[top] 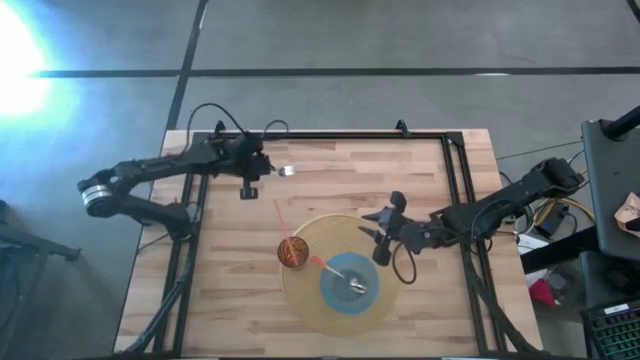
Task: Pick & Place Utensil
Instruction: Put the silver fork to the right of the orange spoon in the blue bowl on the brown mat
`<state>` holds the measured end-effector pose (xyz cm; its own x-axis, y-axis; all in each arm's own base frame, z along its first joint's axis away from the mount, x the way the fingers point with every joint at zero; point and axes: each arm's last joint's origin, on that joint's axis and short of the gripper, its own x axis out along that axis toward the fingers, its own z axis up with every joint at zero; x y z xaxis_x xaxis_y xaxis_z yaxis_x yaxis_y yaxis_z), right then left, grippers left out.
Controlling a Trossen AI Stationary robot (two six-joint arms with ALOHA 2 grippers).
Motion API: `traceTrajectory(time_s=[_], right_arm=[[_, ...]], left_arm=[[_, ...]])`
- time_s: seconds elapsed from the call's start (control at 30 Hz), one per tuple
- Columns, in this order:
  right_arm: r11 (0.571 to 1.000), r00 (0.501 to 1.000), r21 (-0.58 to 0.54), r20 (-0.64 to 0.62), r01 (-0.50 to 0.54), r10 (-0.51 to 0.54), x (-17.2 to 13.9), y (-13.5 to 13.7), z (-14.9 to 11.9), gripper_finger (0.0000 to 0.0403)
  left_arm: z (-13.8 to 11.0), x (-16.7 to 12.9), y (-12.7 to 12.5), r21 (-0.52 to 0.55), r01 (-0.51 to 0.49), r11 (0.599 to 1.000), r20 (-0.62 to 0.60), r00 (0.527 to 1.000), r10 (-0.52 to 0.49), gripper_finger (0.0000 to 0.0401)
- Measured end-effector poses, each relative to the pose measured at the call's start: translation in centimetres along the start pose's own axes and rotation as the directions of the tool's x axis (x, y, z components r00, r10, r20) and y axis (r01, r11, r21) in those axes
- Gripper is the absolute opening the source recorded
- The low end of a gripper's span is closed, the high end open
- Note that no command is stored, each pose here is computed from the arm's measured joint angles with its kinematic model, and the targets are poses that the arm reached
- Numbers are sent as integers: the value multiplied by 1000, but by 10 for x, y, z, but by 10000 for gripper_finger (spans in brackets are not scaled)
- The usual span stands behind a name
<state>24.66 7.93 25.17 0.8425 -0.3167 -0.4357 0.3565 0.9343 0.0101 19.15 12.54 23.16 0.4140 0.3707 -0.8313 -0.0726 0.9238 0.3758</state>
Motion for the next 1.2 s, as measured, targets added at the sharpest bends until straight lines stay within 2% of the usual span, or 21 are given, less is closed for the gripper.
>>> traceTrajectory(time_s=[0.47,0.9,1.0,1.2], right_arm=[[994,993,107,119,-23,10,-29,-22,25,144],[980,984,196,180,-35,-1,-50,-43,38,144],[968,985,247,172,-38,-5,-52,-47,38,146],[963,992,268,125,-40,7,-53,-54,35,144]], left_arm=[[13,-48,17,-63,-182,981,97,977,188,7],[46,-89,26,-48,-233,971,262,935,237,5],[57,-102,26,-37,-237,971,312,920,236,5],[86,-119,18,27,-226,974,406,893,196,4]])
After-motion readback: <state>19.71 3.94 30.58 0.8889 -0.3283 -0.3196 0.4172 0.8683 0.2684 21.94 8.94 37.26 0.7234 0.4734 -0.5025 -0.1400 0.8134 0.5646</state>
